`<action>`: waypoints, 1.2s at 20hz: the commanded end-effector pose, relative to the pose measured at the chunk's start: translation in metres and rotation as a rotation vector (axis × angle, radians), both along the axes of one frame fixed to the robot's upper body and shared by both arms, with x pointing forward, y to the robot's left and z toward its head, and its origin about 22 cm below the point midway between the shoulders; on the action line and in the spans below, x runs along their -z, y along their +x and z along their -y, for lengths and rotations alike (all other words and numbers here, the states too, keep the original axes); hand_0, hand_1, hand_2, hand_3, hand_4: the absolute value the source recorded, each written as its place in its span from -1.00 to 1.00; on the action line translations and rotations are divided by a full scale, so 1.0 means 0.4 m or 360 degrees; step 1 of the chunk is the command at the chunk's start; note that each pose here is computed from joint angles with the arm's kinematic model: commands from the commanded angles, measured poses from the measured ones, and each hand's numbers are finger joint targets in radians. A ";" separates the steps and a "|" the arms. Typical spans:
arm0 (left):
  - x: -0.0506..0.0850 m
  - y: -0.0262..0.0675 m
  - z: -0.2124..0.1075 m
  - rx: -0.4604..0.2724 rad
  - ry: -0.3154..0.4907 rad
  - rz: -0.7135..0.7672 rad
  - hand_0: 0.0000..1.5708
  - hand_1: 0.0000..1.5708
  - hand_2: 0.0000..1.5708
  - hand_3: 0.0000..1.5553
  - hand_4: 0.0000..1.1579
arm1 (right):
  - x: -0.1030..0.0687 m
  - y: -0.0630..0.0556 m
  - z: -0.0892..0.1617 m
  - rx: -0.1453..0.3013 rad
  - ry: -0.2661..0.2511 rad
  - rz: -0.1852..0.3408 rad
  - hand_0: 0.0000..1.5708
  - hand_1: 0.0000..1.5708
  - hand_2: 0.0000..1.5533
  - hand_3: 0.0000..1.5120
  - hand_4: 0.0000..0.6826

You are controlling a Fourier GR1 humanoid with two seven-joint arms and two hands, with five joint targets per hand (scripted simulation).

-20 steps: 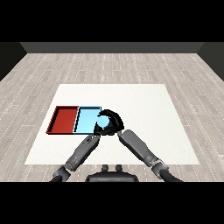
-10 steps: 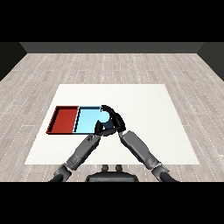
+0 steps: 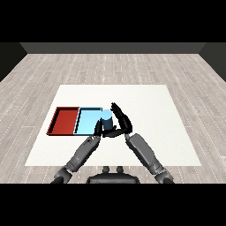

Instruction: Pick the blue can and put it in the blue box

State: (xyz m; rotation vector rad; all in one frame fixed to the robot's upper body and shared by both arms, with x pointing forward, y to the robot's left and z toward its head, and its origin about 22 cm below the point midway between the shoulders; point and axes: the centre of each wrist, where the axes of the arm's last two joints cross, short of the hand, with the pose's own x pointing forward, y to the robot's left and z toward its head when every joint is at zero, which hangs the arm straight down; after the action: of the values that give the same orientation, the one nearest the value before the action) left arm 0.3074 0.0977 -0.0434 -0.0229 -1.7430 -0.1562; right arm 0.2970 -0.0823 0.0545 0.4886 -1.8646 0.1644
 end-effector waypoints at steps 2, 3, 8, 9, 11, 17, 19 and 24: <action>0.004 -0.003 0.006 -0.0005 0.0007 0.0018 1.00 1.00 1.00 0.93 0.95 | 0.013 -0.029 0.086 0.0056 0.0046 -0.0001 -1.00 -1.00 -1.00 -1.00 -1.00; 0.004 -0.026 0.039 -0.0030 0.0015 0.0007 1.00 1.00 1.00 0.93 0.95 | 0.000 -0.054 0.084 0.0055 0.0101 0.0005 -1.00 -1.00 -1.00 -1.00 -1.00; 0.020 0.029 -0.085 -0.0066 0.0112 0.0035 1.00 1.00 1.00 0.92 0.95 | -0.073 -0.074 0.129 0.0184 0.0170 0.0076 -1.00 -1.00 -1.00 -1.00 -1.00; 0.017 -0.001 -0.016 -0.0039 0.0096 -0.0003 1.00 1.00 1.00 0.92 0.95 | -0.037 -0.113 0.195 0.0225 0.0153 0.0100 -1.00 -1.00 -1.00 -1.00 -1.00; -0.018 0.027 -0.069 -0.0083 0.0113 0.0000 1.00 1.00 1.00 0.91 0.95 | -0.038 -0.088 0.272 0.0272 0.0224 0.0097 -1.00 -1.00 -1.00 -1.00 -1.00; -0.019 0.071 -0.163 -0.0247 0.0236 -0.0079 1.00 1.00 1.00 0.93 0.95 | -0.042 -0.112 0.403 0.0463 0.0213 0.0170 -1.00 -1.00 -1.00 -1.00 -1.00; -0.024 0.116 -0.231 -0.0312 0.0229 -0.0088 1.00 1.00 1.00 0.92 0.98 | -0.029 -0.147 0.388 0.0506 0.0197 0.0152 -1.00 -1.00 -1.00 -1.00 -1.00; -0.025 0.133 -0.397 -0.0541 0.0315 -0.0356 1.00 1.00 1.00 0.93 0.88 | -0.041 -0.125 0.423 0.0549 0.0202 0.0117 -1.00 -1.00 -1.00 -1.00 -1.00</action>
State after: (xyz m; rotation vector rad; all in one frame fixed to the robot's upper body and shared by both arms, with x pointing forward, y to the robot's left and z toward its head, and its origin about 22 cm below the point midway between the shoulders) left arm 0.3527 0.2153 -0.0389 0.3057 -1.5693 -0.1154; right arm 0.2451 -0.2363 0.0692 0.2748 -2.0095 -0.1389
